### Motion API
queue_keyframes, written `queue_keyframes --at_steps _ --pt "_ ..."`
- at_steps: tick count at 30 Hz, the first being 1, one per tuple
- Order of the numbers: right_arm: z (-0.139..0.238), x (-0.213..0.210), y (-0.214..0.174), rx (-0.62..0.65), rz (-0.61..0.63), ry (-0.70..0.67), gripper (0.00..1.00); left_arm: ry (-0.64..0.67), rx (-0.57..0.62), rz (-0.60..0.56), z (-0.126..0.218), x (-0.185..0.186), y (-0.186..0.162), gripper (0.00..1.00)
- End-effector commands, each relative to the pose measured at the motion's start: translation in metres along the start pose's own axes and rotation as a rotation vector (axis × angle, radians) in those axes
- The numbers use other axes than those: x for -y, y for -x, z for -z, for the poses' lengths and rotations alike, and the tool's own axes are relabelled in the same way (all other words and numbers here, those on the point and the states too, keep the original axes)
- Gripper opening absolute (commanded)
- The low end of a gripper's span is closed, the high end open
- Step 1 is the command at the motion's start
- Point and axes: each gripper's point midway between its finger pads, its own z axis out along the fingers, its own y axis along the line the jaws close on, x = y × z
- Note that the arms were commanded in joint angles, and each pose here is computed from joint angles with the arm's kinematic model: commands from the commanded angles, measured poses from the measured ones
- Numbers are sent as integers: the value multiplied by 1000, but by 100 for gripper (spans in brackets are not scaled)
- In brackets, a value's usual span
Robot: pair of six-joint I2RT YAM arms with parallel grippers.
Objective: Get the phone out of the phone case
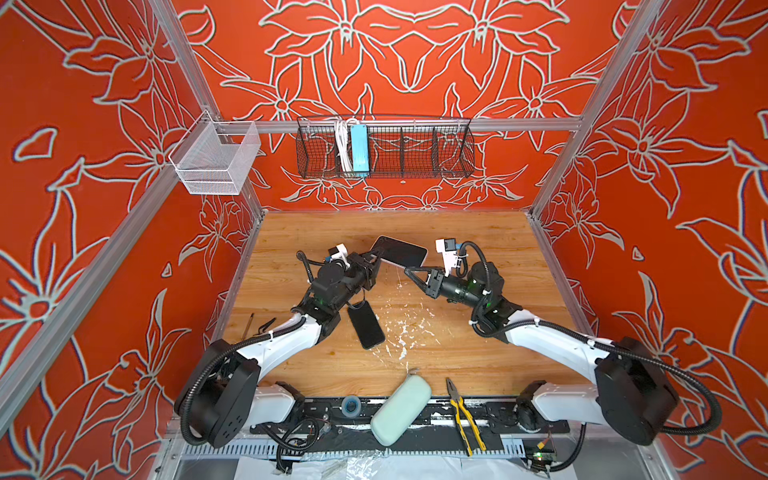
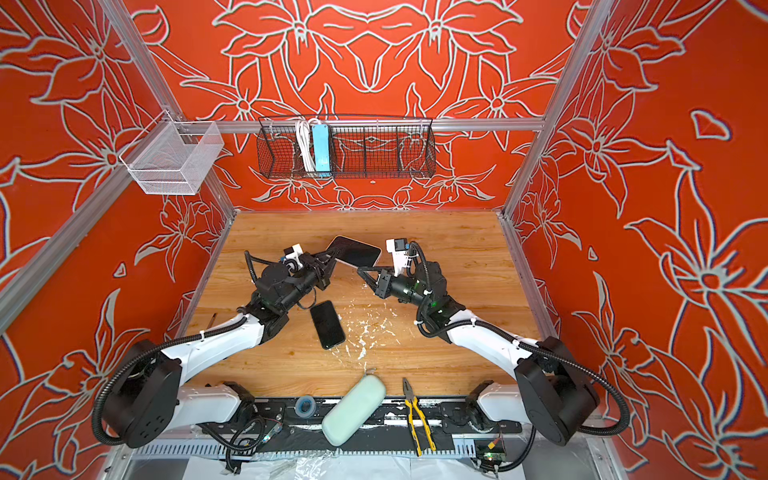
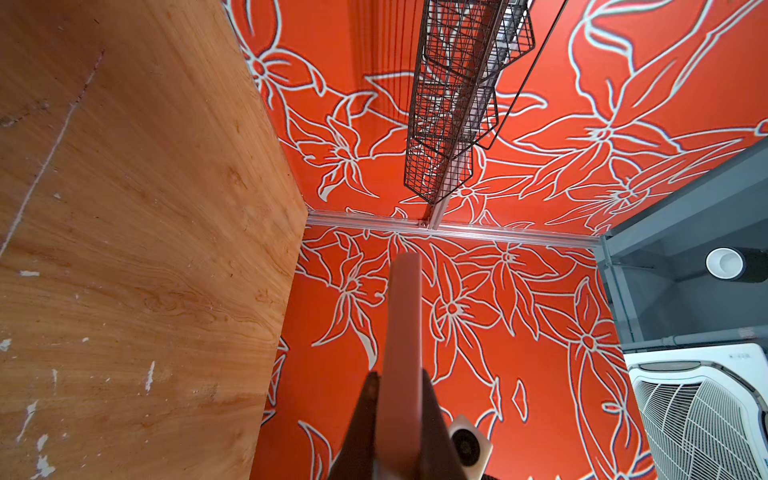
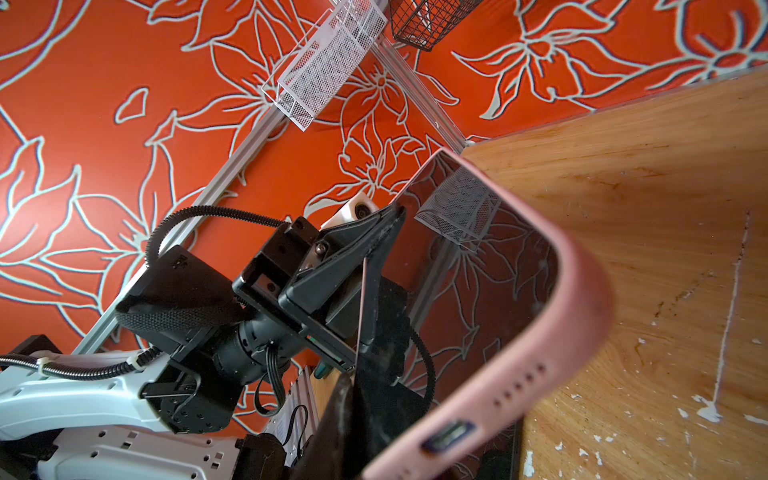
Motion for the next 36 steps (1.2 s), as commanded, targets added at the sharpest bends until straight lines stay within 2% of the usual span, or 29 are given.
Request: queue_keyframes --at_steps 1,12,19,36 --pt "0 31 -29 -79 56 -98 18 -127 10 -15 5 45 -2 0" --pt "4 42 -35 -98 89 -146 24 -137 12 -13 6 49 -2 0" --pt "5 46 -38 -104 105 -161 22 -139 13 -9 6 50 -2 0" --pt "15 61 -43 -124 230 -238 17 -170 -13 36 7 59 -6 0"
